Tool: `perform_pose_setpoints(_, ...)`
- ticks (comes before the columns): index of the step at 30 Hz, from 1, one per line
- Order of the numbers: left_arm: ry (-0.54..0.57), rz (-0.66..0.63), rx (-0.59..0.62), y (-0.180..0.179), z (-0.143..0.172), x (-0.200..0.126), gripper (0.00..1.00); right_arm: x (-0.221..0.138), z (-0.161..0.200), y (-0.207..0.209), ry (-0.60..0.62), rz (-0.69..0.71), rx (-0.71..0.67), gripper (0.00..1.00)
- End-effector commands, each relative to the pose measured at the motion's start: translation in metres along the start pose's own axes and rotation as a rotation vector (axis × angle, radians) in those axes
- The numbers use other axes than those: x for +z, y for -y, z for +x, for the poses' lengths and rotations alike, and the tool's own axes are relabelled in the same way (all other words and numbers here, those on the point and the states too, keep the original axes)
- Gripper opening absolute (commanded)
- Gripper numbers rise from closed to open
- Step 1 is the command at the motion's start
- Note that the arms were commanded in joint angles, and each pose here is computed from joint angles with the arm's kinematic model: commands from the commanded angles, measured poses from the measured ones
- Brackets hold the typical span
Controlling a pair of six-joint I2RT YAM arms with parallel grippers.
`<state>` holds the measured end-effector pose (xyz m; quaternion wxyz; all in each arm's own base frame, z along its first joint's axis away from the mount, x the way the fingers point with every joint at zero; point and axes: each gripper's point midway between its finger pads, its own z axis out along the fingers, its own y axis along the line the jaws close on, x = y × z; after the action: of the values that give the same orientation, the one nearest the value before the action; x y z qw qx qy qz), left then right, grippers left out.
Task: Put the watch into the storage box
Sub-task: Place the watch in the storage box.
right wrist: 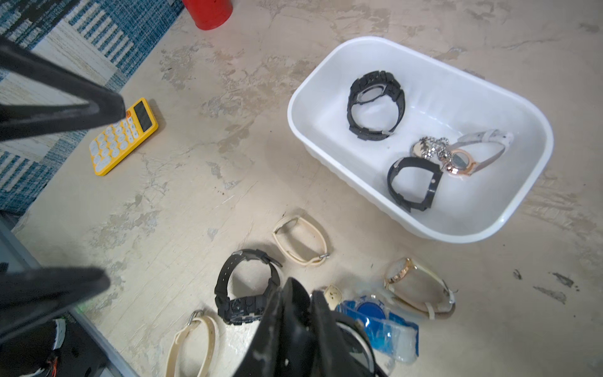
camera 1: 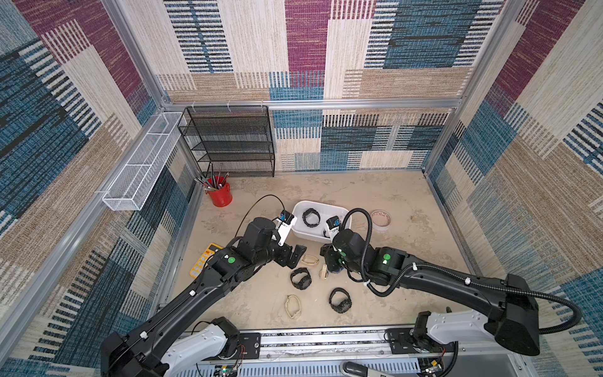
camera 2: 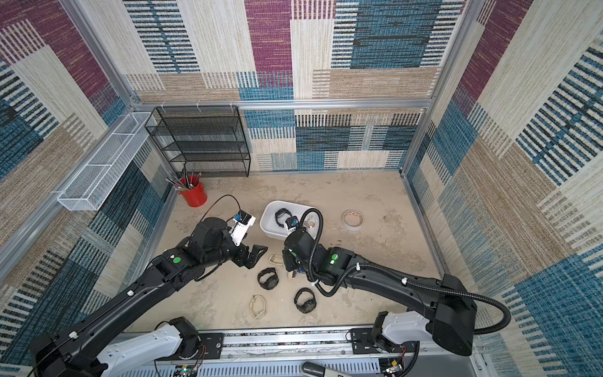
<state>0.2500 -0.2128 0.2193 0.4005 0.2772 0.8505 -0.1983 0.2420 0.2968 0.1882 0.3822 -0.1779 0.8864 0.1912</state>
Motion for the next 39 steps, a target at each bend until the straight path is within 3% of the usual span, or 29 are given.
perform_pose_setpoints(1, 0.001, 0.019, 0.007, 0.004, -0.003, -0.001, 0.98, 0.006, -0.026, -0.003, 0.072, -0.027, -0.014, 0.19)
perform_pose_setpoints(18, 0.008, 0.029, 0.005, 0.005, -0.005, -0.001, 0.97, 0.08, -0.076, 0.058, 0.101, 0.02, -0.001, 0.18)
perform_pose_setpoints(39, -0.001, 0.024, 0.004, 0.004, -0.003, 0.001, 0.97, 0.186, -0.069, 0.124, 0.026, 0.132, 0.031, 0.18)
